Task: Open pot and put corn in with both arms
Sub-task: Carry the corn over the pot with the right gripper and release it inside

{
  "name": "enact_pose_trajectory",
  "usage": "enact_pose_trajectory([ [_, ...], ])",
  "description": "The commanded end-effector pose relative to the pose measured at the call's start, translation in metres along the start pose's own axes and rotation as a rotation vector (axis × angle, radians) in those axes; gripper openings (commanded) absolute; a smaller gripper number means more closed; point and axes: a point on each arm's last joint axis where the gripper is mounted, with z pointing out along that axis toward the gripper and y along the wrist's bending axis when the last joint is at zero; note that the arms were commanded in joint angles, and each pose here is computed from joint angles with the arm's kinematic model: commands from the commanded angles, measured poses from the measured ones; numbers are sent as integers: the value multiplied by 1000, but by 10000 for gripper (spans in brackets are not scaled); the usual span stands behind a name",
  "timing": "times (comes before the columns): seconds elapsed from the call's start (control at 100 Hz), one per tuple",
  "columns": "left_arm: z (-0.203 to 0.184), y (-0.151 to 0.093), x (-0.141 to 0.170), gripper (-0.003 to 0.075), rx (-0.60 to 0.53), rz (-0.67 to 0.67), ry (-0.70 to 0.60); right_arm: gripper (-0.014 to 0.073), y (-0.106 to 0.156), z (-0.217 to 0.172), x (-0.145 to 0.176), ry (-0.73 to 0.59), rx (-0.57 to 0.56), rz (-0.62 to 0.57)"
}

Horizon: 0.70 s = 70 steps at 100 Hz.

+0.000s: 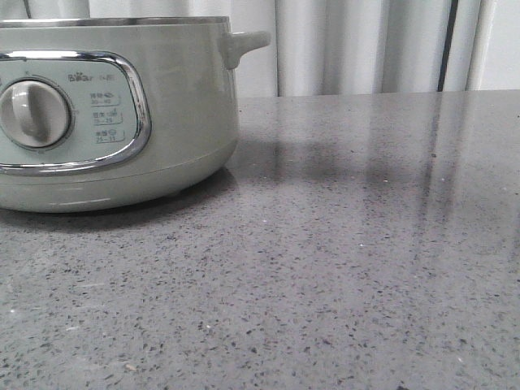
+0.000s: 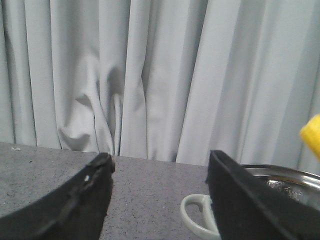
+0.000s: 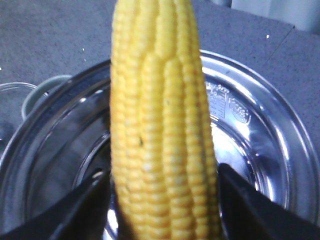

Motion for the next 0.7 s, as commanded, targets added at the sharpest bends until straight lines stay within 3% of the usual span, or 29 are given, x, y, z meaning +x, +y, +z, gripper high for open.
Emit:
enact_pose_trajectory([
  [0.0,0,0,-12,384,-14,-6,-66,538,3,-17,-23,-123,-6,-20],
  [0.17,0,0,-12,384,-10,-6,-59,531,3,-17,-20,-89,-4,-20],
  [0.32,-3,-2,-12,360,6,-8,-65,503,4,-55,-30,-105,10,-51],
  [0.39,-7,-4,-12,279,40,-8,-55,386,5,-81,-34,-98,29,-79],
  [0.56,-21,-12,-6,-10,135,62,11,-75,3,-154,-31,-103,100,-151],
  [0.69,-35,-14,-1,-20,175,218,55,-61,1,-206,-11,-159,126,-176],
])
